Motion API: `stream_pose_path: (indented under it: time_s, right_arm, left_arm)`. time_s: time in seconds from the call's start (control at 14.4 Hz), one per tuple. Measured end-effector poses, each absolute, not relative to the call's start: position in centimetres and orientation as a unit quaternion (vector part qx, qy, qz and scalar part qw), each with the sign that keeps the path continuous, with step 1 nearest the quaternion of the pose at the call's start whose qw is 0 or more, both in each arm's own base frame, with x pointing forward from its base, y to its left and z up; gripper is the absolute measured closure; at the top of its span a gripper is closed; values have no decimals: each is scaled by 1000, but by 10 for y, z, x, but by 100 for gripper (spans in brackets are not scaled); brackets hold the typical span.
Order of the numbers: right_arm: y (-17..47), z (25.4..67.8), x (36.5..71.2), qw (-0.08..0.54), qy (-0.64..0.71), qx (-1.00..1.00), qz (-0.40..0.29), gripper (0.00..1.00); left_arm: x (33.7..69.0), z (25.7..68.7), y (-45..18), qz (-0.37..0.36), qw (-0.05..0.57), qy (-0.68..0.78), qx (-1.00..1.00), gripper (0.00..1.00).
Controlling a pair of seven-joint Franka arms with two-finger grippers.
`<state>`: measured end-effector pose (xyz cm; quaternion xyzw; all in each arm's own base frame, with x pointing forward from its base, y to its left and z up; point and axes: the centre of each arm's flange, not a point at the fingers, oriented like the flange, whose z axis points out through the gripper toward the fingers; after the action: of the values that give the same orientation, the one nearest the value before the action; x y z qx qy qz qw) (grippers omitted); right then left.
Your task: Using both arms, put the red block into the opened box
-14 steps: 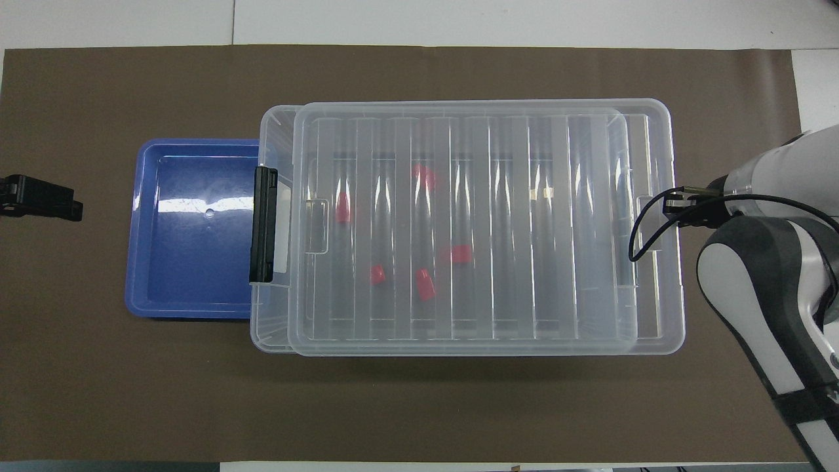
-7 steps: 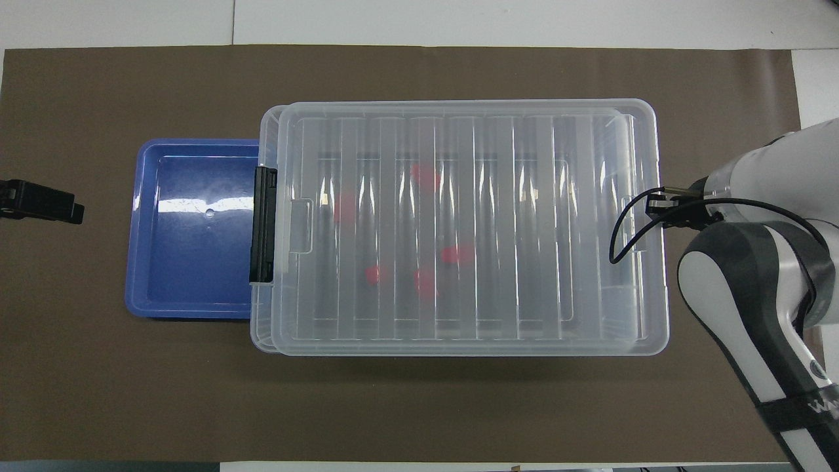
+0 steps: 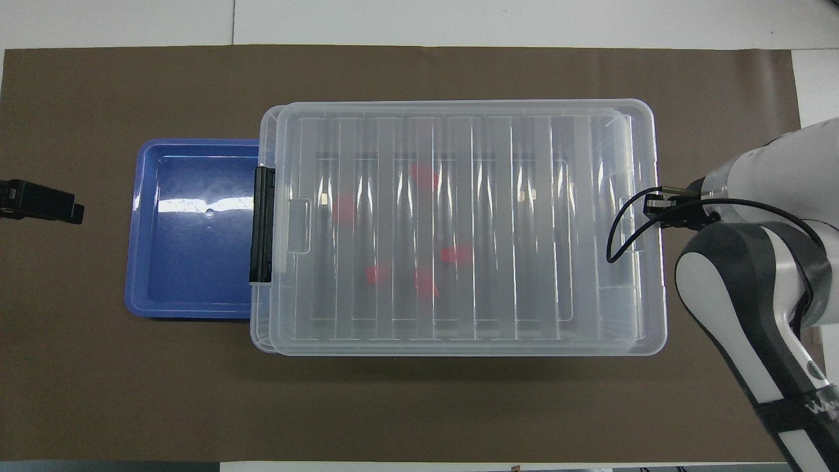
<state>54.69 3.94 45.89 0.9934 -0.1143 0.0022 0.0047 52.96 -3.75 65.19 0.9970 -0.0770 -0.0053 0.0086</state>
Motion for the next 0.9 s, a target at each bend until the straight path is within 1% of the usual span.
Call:
stream_pose_path:
  time_s: [0.62, 0.76, 0.9]
  right_arm:
    - [45, 461, 545, 6, -117, 993, -4, 99]
    - [41, 480, 545, 9, -121, 992, -18, 99]
    - [31, 513, 545, 9, -128, 991, -26, 99]
  left_arm:
    - [522, 663, -37, 5, 8, -77, 997, 0]
    - [519, 668, -37, 9, 8, -77, 997, 0]
    - [516, 673, -37, 14, 7, -77, 997, 0]
